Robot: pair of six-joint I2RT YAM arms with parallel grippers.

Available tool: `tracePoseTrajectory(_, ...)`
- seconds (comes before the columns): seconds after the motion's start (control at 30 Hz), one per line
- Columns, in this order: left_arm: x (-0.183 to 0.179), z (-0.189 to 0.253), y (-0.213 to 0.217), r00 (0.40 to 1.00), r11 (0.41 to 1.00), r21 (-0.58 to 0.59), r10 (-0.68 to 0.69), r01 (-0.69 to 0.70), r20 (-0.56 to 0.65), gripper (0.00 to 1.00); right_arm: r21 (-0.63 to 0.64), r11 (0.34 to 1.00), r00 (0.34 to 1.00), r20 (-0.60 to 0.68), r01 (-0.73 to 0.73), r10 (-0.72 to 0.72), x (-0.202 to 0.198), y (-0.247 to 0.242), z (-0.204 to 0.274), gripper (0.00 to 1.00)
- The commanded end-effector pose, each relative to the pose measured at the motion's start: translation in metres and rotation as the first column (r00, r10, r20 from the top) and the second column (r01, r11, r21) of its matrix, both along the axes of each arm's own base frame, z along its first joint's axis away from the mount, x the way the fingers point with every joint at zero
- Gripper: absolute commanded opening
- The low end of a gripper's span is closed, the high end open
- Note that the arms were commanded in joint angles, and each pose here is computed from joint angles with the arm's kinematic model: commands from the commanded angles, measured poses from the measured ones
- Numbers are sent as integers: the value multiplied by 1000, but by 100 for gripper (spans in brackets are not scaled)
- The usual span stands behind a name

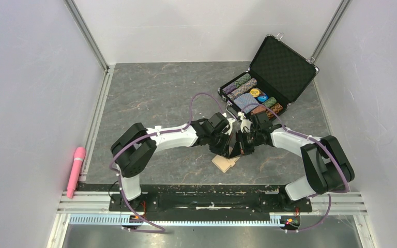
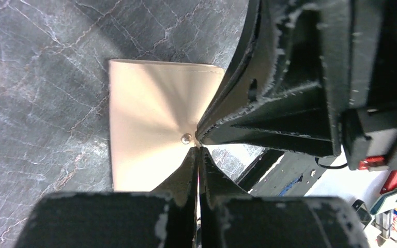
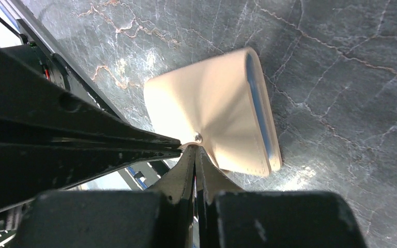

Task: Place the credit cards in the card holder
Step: Close the card holder at the center of the board.

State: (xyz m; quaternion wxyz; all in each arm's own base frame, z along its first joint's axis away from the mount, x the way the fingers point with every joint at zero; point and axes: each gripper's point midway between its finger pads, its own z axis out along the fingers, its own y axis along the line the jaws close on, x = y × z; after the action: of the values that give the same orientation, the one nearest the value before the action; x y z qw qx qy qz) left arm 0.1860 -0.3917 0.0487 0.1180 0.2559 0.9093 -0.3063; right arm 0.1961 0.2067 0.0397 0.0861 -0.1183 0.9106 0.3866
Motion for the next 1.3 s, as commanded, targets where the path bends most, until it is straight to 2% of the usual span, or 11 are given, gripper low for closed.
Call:
tracePoseTrajectory(0.0, 15, 38, -12, 991, 996, -86, -15, 27, 131, 2, 19, 1000, 999, 47, -3, 2, 12, 6, 10, 0)
tracePoseTrajectory(1.27, 28, -16, 19, 992, 983, 177, 32, -53, 123, 2, 15, 1000, 999, 39, -9, 9, 31, 29, -1, 0)
